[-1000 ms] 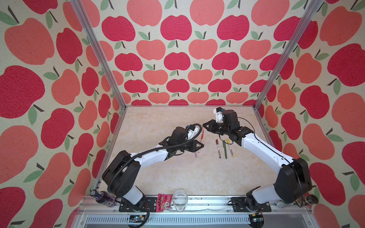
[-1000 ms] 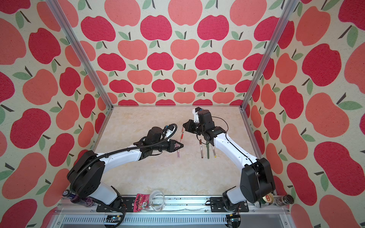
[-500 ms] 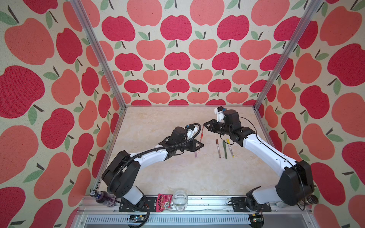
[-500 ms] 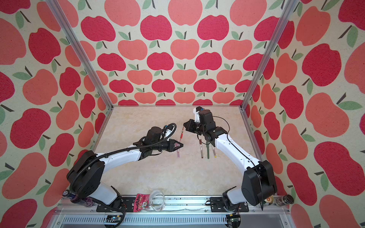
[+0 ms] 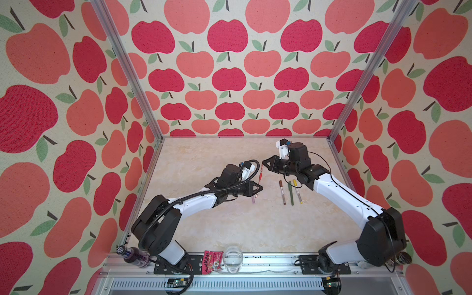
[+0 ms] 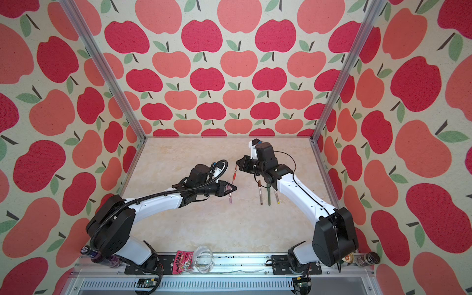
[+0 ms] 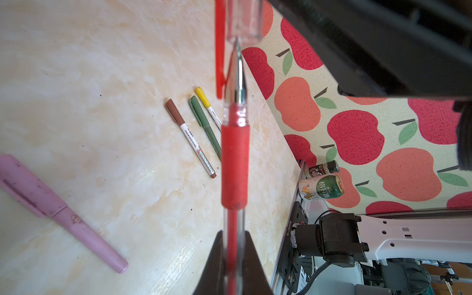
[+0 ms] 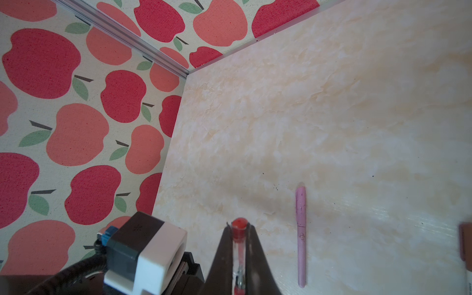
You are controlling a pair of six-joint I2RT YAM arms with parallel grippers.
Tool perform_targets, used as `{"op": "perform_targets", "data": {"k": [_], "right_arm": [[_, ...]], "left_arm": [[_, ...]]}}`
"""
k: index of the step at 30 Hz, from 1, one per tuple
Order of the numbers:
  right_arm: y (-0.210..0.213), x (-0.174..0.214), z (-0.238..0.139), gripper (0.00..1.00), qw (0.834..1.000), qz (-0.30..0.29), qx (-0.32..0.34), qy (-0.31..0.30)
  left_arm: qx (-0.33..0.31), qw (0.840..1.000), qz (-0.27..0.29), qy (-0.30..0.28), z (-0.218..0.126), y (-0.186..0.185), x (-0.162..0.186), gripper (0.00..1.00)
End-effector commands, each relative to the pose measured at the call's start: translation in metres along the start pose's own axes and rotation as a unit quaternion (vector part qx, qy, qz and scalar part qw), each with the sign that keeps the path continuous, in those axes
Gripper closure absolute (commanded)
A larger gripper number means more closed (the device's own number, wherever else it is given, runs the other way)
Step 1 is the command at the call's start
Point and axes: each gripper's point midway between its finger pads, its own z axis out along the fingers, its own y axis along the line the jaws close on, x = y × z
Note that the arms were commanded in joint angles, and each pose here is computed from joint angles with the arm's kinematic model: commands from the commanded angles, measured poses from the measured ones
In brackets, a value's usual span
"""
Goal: Insert the pens into the pen caps
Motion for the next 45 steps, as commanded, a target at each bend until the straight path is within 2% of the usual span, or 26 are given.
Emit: {"op": "perform_targets", "data": {"k": [1, 33, 39, 45], "right_arm": [[0.004, 0.005, -0.005, 0.94, 1.0, -0.011, -0.002, 0.003], [0.012, 0.03, -0.004, 0.95, 0.999, -0.014, -0.012, 0.03], [0.012, 0.043, 0.004, 0.94, 0.999, -0.012, -0.011, 0.05], [0.018, 0.032, -0.006, 0.9, 0.999, -0.03, -0.005, 0.033]], "left_arm": [[0.002, 1.0, 0.006, -0.015, -0.005, -0.002, -0.005, 0.98], [-0.016, 0.999, 0.007, -0.051, -0.019, 0.006, -0.021, 0.98], [-0.003, 0.998, 0.031, -0.061, -0.025, 0.0, -0.038, 0.98], [-0.004, 0.997, 0.049, -0.055, -0.029, 0.001, -0.035, 0.98]]}}
